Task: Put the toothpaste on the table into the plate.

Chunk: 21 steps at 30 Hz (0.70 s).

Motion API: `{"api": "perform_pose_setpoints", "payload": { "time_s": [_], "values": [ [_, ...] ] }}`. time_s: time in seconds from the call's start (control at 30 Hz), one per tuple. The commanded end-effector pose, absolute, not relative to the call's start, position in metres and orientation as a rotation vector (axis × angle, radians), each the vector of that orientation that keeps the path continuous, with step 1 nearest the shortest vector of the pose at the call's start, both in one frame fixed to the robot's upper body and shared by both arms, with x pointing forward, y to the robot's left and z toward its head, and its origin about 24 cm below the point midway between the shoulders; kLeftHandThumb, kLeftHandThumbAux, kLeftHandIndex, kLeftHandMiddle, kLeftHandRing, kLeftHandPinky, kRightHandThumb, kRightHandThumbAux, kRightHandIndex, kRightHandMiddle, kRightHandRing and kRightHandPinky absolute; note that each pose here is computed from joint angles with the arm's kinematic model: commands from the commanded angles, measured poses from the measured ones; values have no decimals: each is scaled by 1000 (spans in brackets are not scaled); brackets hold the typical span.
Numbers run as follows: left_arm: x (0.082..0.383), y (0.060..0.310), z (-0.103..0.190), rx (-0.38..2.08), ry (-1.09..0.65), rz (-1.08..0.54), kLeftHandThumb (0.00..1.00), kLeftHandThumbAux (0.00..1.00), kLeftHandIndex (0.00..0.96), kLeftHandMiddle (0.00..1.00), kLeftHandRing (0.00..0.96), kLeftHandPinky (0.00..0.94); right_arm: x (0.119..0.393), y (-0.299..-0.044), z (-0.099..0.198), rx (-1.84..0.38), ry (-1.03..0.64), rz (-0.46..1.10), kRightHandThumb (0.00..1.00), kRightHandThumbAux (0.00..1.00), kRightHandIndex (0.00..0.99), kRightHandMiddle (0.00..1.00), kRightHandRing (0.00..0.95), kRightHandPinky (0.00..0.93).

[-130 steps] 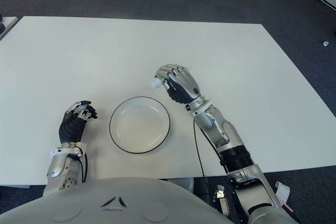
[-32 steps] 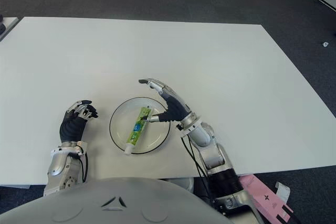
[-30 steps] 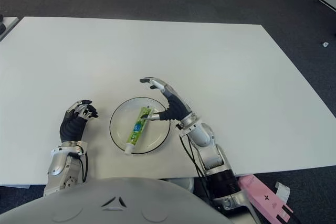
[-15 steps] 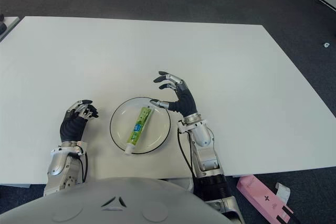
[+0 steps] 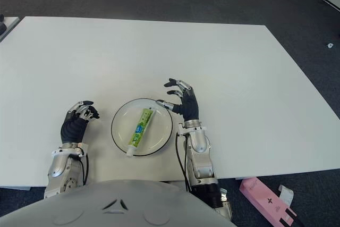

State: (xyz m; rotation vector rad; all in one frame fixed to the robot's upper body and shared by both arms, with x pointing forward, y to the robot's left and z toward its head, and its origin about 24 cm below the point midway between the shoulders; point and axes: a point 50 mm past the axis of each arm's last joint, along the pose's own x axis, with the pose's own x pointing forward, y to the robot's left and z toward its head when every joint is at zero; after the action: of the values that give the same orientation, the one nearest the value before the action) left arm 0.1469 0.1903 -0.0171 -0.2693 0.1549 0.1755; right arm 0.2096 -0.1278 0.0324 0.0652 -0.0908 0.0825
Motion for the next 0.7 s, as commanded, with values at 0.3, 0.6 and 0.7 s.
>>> {"api": "perform_pose_setpoints", "payload": {
  "time_s": [0.3,0.6,0.7],
  "values": [
    [145,192,-27,-280,205,155,712,718,435,591,571,542,208,-132,23,49,8,-14,0,998,495,488,490,492],
    [145,193,-31,-301,203,156,712,718,435,583,566,537,209,-140,4,-21,53,-56,463,822,461,519,517,522],
    [146,192,-30,-302,198,157,712,718,434,581,564,534,208,-142,2,-11,45,-73,616,763,440,524,526,528]
  ]
}}
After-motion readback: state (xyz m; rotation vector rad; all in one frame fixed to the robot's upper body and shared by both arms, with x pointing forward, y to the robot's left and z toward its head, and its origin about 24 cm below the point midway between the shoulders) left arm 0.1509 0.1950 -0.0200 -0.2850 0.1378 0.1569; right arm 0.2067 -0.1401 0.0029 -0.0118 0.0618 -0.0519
